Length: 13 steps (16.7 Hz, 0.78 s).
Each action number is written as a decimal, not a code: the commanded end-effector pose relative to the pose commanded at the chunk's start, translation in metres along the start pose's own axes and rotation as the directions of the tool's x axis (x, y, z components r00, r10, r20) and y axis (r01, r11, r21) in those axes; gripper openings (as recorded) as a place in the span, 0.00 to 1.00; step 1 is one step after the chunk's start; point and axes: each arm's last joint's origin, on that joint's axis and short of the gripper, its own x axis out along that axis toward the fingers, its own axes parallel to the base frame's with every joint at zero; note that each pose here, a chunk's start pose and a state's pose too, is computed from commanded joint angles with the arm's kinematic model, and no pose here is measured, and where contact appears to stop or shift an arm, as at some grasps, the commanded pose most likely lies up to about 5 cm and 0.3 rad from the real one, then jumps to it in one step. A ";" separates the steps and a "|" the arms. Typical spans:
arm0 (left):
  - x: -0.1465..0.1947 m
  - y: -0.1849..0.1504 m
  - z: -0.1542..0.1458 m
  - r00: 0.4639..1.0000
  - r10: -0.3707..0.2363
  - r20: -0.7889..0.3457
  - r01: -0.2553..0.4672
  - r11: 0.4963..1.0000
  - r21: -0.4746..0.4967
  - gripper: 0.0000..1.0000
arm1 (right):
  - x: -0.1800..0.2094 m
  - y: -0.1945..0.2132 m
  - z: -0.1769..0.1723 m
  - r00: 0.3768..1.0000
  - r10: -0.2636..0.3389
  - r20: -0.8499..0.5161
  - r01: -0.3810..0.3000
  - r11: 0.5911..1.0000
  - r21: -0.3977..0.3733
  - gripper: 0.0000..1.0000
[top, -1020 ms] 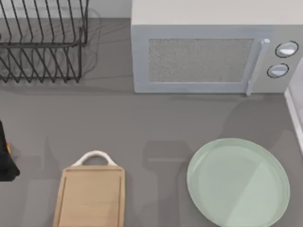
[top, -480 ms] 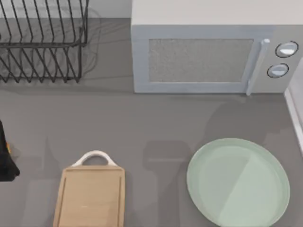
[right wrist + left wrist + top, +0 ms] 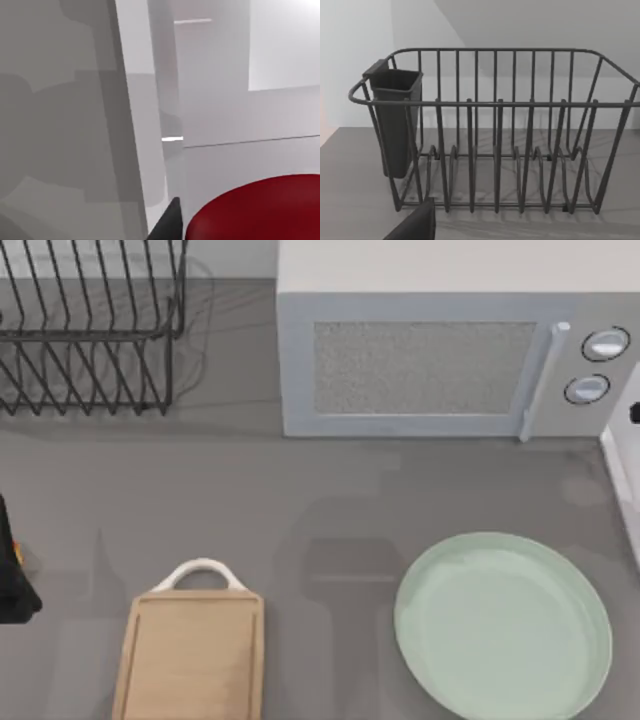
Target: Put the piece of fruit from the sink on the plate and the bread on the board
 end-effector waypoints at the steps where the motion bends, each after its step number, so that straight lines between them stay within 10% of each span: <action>1: 0.000 0.000 0.000 1.000 0.000 0.000 0.000 1.000 0.000 1.00 | -0.002 0.012 -0.010 1.000 -0.005 -0.017 0.005 1.000 0.006 0.00; 13: 0.000 0.000 0.000 1.000 0.000 0.000 0.000 1.000 0.000 1.00 | -0.035 0.152 -0.122 1.000 -0.016 0.009 0.016 0.998 -0.056 0.00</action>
